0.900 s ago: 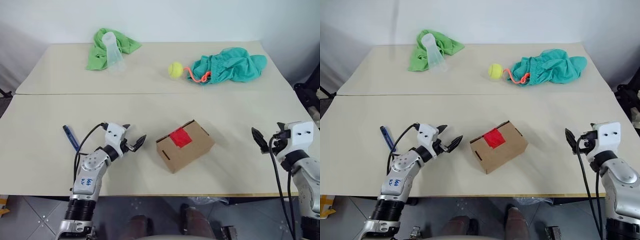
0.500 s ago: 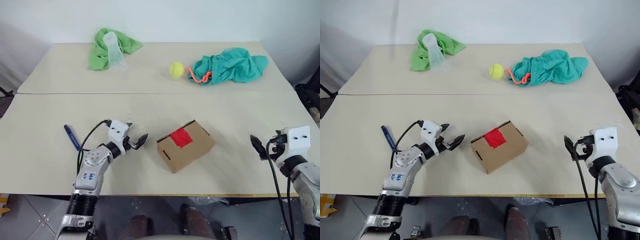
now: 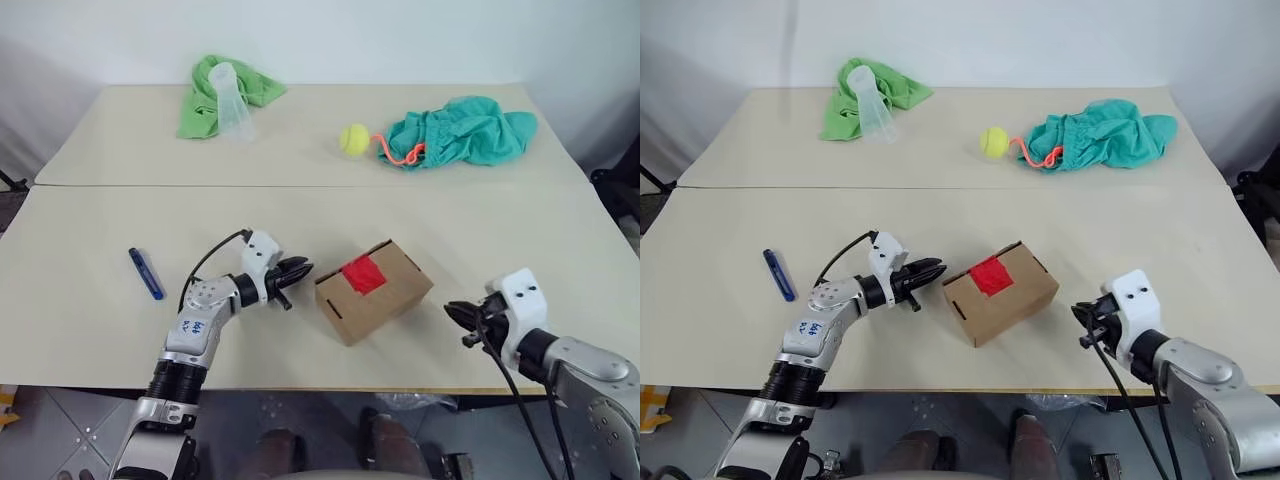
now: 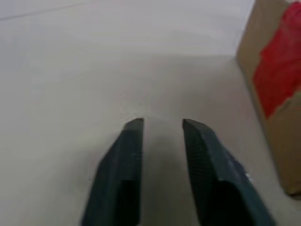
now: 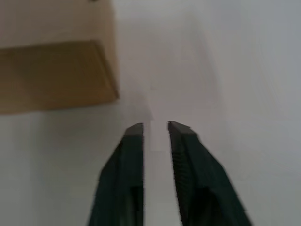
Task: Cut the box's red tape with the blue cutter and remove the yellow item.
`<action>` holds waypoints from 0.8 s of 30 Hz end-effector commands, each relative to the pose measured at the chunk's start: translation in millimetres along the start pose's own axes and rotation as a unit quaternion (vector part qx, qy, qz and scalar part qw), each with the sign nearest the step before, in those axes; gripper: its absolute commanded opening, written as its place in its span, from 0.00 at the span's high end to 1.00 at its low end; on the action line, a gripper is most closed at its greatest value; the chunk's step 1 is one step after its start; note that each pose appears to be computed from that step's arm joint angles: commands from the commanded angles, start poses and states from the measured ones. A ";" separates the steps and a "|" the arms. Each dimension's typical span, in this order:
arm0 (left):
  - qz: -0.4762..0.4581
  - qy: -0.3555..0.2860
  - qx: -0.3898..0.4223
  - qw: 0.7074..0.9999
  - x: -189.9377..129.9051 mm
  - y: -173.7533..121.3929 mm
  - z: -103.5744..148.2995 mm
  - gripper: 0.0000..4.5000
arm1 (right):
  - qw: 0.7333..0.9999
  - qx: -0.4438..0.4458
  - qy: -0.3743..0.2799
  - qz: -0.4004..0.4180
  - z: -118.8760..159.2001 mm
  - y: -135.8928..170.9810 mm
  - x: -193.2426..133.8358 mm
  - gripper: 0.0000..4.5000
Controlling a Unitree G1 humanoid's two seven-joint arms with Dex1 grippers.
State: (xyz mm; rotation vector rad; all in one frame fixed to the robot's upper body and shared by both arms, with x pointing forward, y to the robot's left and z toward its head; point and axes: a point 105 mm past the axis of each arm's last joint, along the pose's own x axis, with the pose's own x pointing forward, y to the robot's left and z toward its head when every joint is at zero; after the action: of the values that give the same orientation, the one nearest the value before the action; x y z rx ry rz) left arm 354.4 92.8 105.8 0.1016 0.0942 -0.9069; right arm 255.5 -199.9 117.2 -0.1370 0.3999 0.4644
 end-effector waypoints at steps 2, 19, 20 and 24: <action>-0.035 -0.003 0.019 0.999 0.9 -0.6 12.2 0.99 | 0.999 -0.033 0.004 0.025 15.5 8.8 12.7 1.00; -0.142 0.164 -0.160 0.963 -66.1 -30.5 -15.5 0.99 | 0.993 -0.103 -0.011 -0.052 39.8 -66.7 14.5 1.00; -0.151 0.163 -0.171 0.960 -64.4 -36.2 -13.0 0.99 | 0.993 -0.103 -0.015 -0.048 43.7 -67.8 17.8 1.00; -0.187 0.180 -0.208 0.943 -57.9 -59.1 -9.3 0.99 | 0.995 -0.095 -0.009 -0.021 50.4 -67.4 36.1 1.00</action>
State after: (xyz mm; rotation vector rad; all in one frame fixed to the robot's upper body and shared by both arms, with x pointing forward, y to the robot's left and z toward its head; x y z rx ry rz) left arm 279.8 113.0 94.4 -0.1361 0.6462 -1.1732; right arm 328.6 -237.5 150.9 -0.3255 0.3335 0.4372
